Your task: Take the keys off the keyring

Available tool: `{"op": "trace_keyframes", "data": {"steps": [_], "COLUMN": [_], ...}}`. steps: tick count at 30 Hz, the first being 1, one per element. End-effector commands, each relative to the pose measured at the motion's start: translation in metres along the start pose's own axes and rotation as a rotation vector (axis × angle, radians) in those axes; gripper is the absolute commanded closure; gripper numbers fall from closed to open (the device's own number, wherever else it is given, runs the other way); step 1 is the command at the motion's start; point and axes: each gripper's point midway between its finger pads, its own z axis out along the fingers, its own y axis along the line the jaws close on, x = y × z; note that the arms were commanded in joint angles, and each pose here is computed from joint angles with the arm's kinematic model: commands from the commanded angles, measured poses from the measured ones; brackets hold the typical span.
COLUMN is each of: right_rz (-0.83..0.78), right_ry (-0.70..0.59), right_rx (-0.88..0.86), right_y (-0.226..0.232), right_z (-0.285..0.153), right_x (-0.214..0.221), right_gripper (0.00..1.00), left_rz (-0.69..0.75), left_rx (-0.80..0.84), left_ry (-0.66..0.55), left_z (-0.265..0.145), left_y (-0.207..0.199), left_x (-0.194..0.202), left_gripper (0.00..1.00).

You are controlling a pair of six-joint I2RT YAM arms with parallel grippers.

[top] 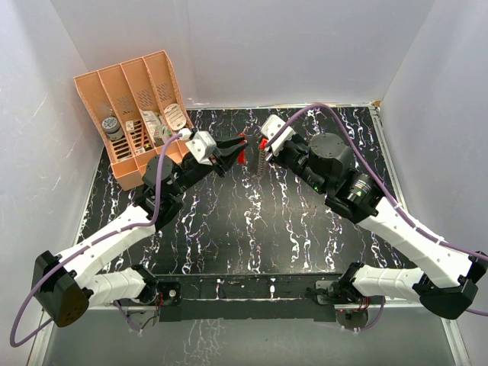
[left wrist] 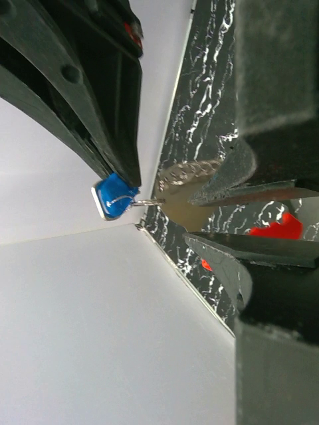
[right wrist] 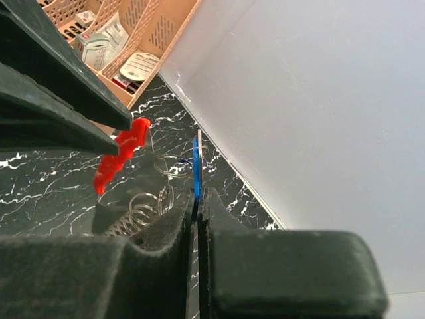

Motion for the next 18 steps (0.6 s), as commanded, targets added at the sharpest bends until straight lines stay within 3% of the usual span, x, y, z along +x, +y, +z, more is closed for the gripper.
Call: {"op": "trace_keyframes", "data": {"steps": [1, 8, 18], "right_rz": [0.031, 0.039, 0.041], "right_ry": [-0.112, -0.117, -0.123], "right_rx": [0.086, 0.082, 0.060], "right_y": [-0.024, -0.023, -0.018], "right_z": [-0.009, -0.009, -0.008], "right_x": [-0.032, -0.033, -0.033], "right_gripper": [1.00, 1.00, 1.00], "left_rz": [-0.003, -0.048, -0.051], "left_rx": [0.034, 0.120, 0.081], "left_ry": [-0.127, -0.133, -0.144], "left_z": [-0.003, 0.007, 0.019], "left_y": [-0.006, -0.020, -0.011], "left_x": [-0.040, -0.038, -0.030], "left_gripper": [0.83, 0.84, 0.81]}}
